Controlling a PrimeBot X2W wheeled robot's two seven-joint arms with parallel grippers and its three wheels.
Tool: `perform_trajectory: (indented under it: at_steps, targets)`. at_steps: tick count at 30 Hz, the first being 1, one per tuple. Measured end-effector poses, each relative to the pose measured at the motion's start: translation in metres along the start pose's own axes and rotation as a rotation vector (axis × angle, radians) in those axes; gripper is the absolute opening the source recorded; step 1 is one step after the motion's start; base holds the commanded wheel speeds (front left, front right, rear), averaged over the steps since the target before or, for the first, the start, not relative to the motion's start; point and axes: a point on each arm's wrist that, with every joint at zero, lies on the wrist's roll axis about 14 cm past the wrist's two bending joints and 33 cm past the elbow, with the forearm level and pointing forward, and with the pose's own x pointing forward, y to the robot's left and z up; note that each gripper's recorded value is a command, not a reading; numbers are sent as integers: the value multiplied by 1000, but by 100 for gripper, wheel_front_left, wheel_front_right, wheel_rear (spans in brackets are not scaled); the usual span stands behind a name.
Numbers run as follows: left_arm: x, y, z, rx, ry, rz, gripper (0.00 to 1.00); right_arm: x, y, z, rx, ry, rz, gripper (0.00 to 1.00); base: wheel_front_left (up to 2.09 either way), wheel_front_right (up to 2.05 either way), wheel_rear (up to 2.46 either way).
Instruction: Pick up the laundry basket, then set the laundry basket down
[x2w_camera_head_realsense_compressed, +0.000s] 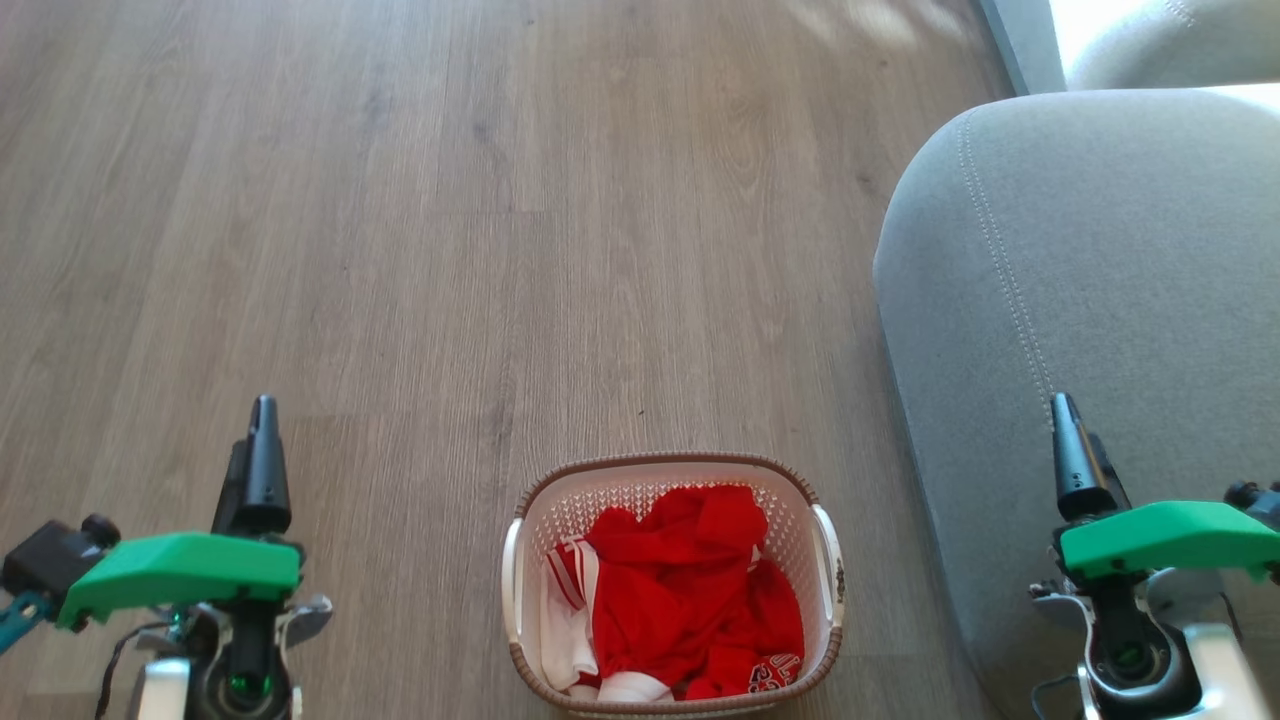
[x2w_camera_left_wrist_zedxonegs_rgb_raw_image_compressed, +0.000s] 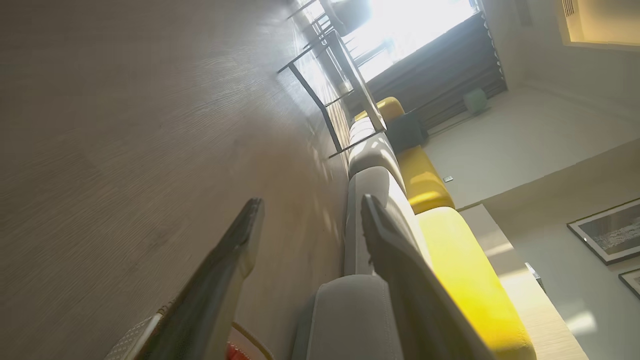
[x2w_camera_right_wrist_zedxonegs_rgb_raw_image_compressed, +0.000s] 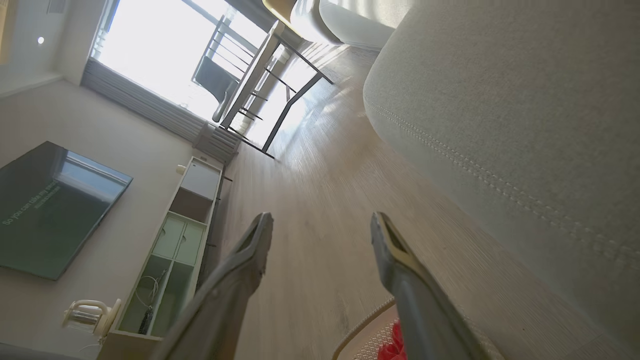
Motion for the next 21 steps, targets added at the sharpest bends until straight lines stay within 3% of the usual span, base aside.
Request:
perform_trajectory:
  at_steps: [21]
  targets:
    - [-1,-33,-35,463,38,-63,100,7,41,-16,-370,18,145,100,0,0,0]
